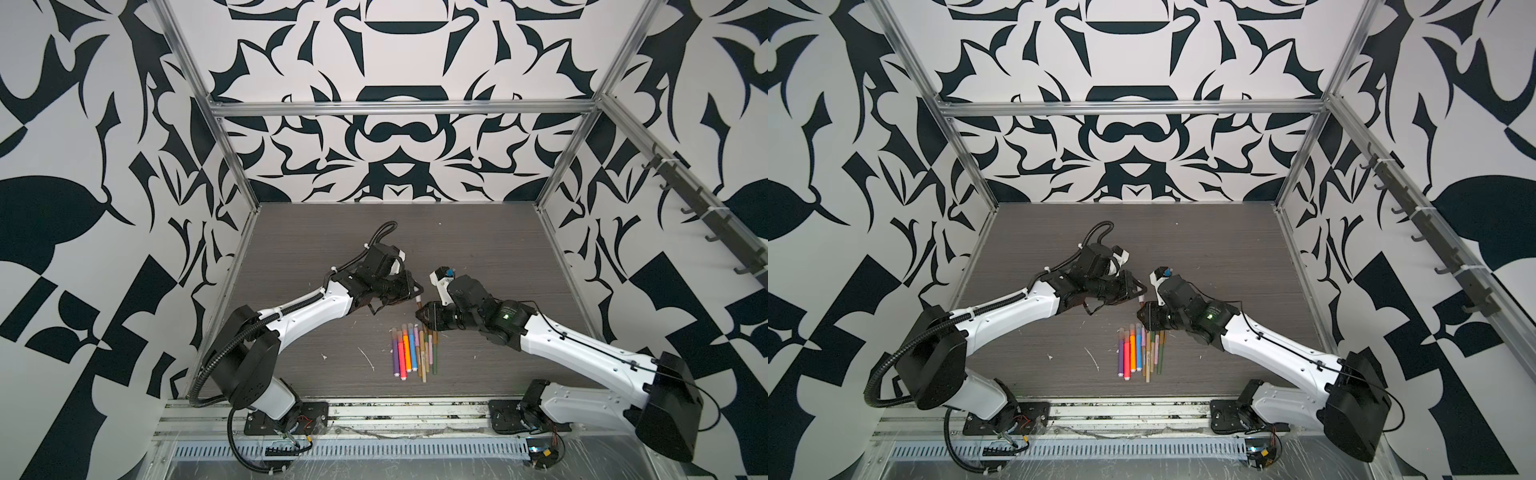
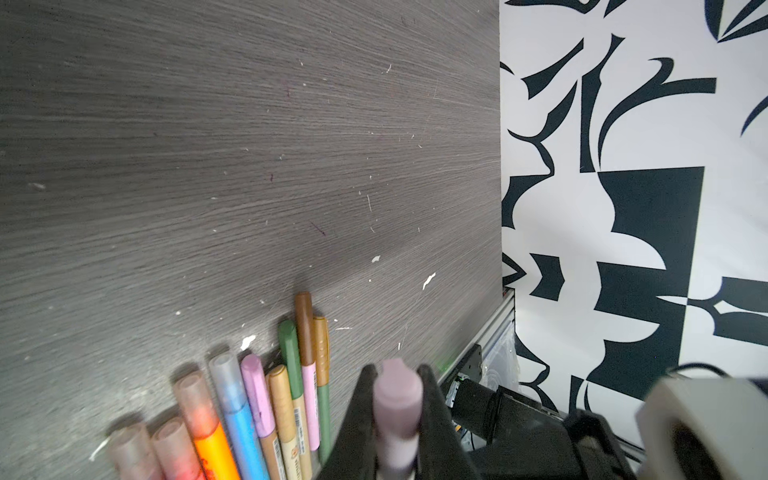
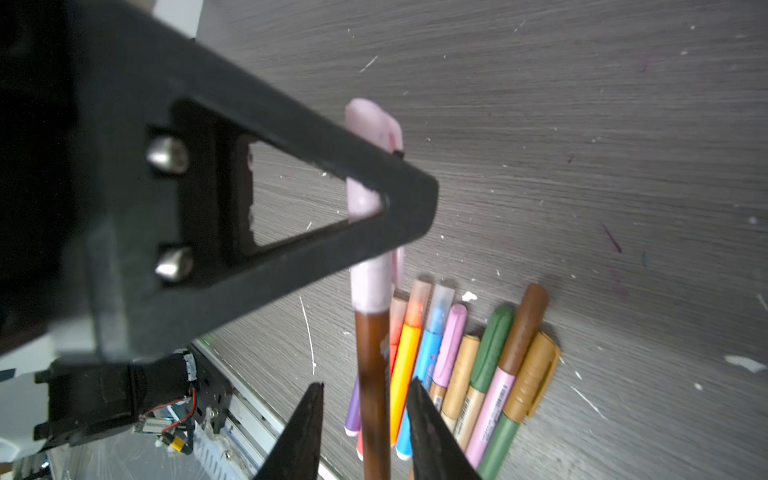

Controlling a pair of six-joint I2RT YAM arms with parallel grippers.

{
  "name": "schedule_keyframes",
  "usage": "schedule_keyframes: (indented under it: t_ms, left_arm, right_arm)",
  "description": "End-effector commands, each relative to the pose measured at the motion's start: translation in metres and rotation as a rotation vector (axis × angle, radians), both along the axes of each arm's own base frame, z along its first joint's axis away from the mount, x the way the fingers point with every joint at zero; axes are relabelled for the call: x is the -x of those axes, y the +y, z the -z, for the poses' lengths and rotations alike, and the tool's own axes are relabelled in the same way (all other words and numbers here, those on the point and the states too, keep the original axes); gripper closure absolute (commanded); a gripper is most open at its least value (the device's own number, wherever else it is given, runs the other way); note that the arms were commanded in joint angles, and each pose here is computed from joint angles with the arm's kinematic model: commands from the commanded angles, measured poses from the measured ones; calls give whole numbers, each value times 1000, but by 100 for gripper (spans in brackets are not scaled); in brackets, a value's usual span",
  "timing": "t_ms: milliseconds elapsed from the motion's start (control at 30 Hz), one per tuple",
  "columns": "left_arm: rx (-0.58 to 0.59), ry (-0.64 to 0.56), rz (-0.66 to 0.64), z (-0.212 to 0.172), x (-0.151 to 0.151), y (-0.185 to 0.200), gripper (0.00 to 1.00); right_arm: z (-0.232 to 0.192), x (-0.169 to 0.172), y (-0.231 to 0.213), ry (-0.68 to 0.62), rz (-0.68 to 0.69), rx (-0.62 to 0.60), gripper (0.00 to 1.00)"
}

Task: Open the pen caps
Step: 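Lift the pen toward the left gripper and grasp its pink cap with the left gripper, then pull the pink cap off with the left gripper while the right gripper holds the pen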

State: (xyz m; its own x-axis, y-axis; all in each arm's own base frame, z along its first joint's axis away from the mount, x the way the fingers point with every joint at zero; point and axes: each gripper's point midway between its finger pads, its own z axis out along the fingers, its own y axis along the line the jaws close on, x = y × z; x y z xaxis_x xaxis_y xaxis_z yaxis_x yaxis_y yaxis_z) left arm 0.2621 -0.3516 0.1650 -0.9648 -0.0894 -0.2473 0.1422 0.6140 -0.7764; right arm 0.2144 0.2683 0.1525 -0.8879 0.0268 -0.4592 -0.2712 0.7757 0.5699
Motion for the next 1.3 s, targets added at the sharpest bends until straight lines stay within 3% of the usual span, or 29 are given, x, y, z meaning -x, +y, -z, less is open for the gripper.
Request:
schedule_keyframes:
  t_ms: [0,133,233,467,633,833,1033,1267]
  left_arm:
    - [44,-13,-2,-13,3,-2,100]
    - [54,-15,-6,-15,3,-2,100]
    - [58,-21,-7,-17,2,-2,100]
    - [-6,-91,-23,-29,-25,14,100]
    - [-36,-158,-99,-46,-81,48,100]
    - [28,-162,-190,-59,-135,77,100]
    - [2,-157,-181,-54,-142,76,100]
    - [-168,-91,-182,-3,-133,93,100]
  right_arm:
    - [-3,-4,7,7,-1,-59,65]
    - [1,-5,7,20,2,-53,73]
    - [3,-2,5,25,6,-52,100]
    - [16,8,-8,62,29,-30,100]
    - [27,19,-11,105,47,-87,100]
    - [36,29,-15,124,58,-116,100]
    - [34,32,-19,111,65,-110,100]
    - [34,29,-22,100,60,-67,100]
